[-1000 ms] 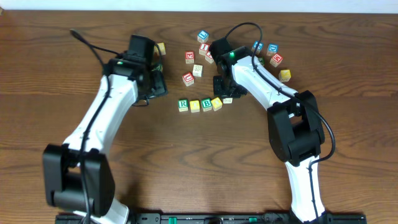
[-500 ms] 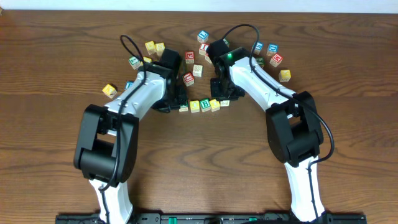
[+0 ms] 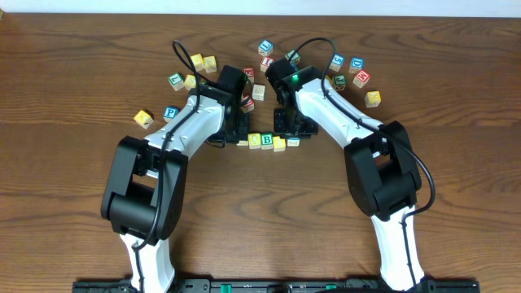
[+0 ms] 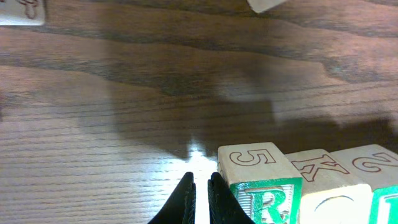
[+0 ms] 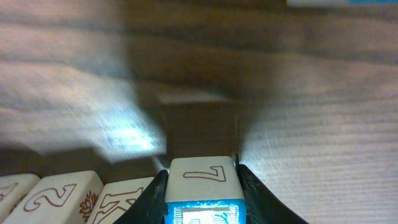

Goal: Spell out ROBOT
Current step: 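Carry the T block with the right gripper to the row's right end, then lower the T block right of the second O and open the gripper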

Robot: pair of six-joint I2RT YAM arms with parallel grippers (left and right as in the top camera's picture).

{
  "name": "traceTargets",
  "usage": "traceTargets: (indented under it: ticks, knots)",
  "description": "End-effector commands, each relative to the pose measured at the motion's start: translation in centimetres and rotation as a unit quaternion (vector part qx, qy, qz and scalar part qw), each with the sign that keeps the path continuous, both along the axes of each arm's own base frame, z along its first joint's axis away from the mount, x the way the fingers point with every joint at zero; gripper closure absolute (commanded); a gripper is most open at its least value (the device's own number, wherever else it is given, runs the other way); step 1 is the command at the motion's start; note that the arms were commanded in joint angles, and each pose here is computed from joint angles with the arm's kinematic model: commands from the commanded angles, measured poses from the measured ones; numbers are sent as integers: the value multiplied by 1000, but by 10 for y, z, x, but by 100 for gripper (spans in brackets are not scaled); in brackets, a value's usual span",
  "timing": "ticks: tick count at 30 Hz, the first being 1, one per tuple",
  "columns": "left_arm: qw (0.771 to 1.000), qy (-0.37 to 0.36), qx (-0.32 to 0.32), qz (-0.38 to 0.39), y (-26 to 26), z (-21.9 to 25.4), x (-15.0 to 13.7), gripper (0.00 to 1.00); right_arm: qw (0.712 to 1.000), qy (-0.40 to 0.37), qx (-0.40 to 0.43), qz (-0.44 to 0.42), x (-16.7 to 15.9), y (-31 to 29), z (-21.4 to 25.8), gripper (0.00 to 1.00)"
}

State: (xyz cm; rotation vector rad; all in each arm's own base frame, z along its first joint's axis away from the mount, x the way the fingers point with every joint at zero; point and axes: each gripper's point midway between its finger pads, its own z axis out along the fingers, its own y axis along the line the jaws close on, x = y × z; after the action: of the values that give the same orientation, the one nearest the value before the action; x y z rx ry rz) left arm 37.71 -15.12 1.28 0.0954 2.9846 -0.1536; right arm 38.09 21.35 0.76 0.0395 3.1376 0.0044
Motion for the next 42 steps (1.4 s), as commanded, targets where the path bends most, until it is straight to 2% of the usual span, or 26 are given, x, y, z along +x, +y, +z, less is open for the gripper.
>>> traceTargets:
  ticks: [1, 4, 8, 10, 14, 15, 16, 18, 20, 21, 23, 25, 26, 27, 34, 36, 37, 39, 42]
  knots:
    - [999, 19, -14, -23, -13, -9, -11, 90, 999, -2, 19, 28, -3, 1, 14, 62]
    - [999, 19, -14, -23, -13, -9, -11, 90, 998, -26, 30, 48, 2, 1, 38, 44]
    - [999, 18, -13, -27, -13, -9, -11, 90, 998, -38, 37, 37, 6, -10, 54, 50]
    - [1000, 16, -12, -24, -11, -8, -9, 90, 996, -28, 61, 58, 4, -9, 57, 51]
    - [999, -32, -12, 27, 25, 40, 23, 92, 984, -27, 96, 147, -1, 7, 59, 53]
    - [997, -55, -18, 45, 39, 60, 32, 92, 972, -33, 95, 211, -3, 13, 59, 59]
    - [994, -81, -24, 66, 56, 81, 38, 92, 956, -36, 92, 276, -8, 18, 59, 58]
    - [986, -121, -29, 110, 93, 115, 45, 92, 904, -30, 85, 419, -24, 27, 57, 47]
    - [980, -133, -27, 147, 125, 128, 44, 91, 864, -21, 83, 496, -36, 33, 56, 42]
    - [979, -130, -25, 157, 134, 127, 43, 91, 859, -21, 83, 505, -37, 34, 56, 41]
    - [979, -123, -24, 162, 139, 125, 40, 91, 839, -22, 99, 534, -42, 41, 54, 27]
    - [980, -117, -23, 162, 138, 124, 37, 91, 808, -20, 97, 581, -48, 38, 38, 22]
    - [980, -115, -22, 162, 139, 123, 36, 91, 792, -17, 97, 603, -52, 35, 27, 25]
    - [980, -114, -22, 162, 139, 123, 36, 91, 778, -16, 82, 623, -53, 28, 15, 39]
    - [980, -114, -22, 162, 139, 123, 36, 91, 780, -38, 61, 622, -40, 28, 9, 57]
    - [980, -114, -22, 162, 139, 123, 36, 91, 803, -48, 50, 592, -33, 28, 9, 55]
    - [980, -114, -22, 162, 139, 123, 36, 91, 824, -52, 35, 563, -27, 25, 9, 53]
    - [980, -114, -22, 162, 139, 123, 36, 91, 891, -56, 2, 451, -15, 11, 9, 53]
    - [980, -115, -22, 162, 139, 123, 37, 91, 936, -50, 7, 347, -16, 8, 9, 57]
